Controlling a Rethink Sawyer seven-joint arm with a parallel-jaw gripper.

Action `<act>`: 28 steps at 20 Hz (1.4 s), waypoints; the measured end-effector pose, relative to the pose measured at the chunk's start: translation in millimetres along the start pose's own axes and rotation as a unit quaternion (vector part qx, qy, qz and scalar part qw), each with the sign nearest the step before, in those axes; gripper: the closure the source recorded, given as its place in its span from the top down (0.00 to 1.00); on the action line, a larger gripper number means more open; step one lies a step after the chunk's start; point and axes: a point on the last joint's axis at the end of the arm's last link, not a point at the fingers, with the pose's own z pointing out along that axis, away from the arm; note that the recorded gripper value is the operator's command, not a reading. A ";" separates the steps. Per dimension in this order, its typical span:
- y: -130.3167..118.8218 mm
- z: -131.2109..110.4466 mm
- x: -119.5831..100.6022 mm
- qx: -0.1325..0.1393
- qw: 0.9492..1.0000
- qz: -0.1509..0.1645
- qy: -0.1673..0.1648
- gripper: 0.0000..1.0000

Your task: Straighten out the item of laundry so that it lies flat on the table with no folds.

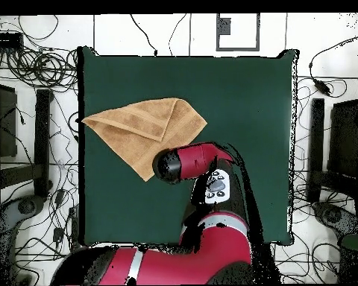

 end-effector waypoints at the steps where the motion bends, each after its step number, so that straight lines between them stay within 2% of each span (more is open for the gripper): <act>1: 3.4 -4.1 -0.4 -0.005 1.000 0.003 0.001 0.00; 7: 22.1 -45.9 -13.2 -0.053 0.998 0.033 0.008 0.00; 8: 23.0 -60.6 -21.1 -0.067 0.997 0.045 0.008 0.00; 13: 21.6 -85.9 -37.7 -0.088 0.994 0.061 0.001 0.00; 17: 20.9 -87.9 -42.9 -0.093 0.994 0.065 -0.004 0.00; 28: 40.3 -62.7 -35.9 -0.104 0.993 0.054 -0.009 0.00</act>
